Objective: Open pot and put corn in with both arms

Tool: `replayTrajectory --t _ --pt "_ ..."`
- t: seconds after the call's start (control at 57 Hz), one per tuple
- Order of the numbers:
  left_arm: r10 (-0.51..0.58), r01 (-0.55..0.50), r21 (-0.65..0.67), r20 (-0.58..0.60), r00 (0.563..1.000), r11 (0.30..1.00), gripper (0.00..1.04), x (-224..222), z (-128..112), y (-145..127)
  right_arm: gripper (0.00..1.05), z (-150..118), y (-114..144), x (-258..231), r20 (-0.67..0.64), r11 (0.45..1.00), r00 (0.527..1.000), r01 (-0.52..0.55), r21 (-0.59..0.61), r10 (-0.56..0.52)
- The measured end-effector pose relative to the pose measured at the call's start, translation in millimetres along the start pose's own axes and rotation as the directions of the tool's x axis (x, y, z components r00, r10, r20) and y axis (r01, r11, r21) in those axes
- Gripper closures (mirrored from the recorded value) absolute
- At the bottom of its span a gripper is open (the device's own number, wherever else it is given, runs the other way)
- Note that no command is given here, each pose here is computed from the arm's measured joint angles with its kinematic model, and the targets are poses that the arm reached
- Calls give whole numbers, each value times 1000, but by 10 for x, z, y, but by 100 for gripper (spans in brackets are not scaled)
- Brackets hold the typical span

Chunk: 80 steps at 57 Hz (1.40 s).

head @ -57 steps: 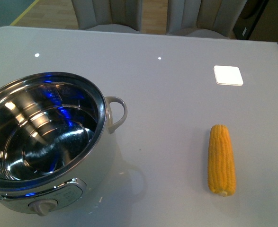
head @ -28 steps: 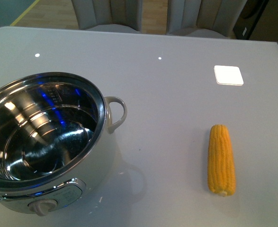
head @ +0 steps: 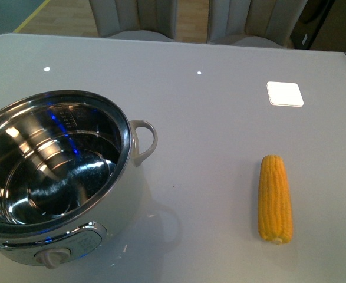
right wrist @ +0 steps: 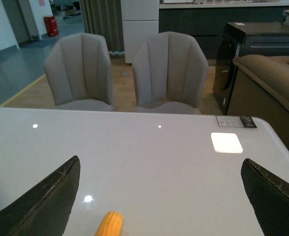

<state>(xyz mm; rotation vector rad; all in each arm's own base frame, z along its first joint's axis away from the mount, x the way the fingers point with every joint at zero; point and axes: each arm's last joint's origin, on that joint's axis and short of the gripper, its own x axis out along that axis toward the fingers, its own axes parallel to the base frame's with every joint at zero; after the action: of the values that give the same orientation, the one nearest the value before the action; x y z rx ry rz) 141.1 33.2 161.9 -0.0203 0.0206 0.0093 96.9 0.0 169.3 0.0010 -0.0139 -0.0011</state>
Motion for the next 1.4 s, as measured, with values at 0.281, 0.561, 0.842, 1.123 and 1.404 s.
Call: replayTrajectory --t 0.281,0.561,0.842,1.123,1.404 --pt "-4 4 10 26 1000 1000 101 -124 64 -169 9 0 0 0 0 1000 1000 0 0 0" --pt "-13 12 11 34 999 1000 101 -219 79 -325 9 0 0 0 0 1000 1000 0 0 0" --pt "-7 6 11 34 999 1000 101 -284 77 -328 9 0 0 0 0 1000 1000 0 0 0" --pt "-7 6 11 31 999 1000 101 -347 67 -327 9 0 0 0 0 1000 1000 0 0 0" --pt "-7 7 11 28 1000 1000 101 -442 42 -326 9 0 0 0 0 1000 1000 0 0 0"
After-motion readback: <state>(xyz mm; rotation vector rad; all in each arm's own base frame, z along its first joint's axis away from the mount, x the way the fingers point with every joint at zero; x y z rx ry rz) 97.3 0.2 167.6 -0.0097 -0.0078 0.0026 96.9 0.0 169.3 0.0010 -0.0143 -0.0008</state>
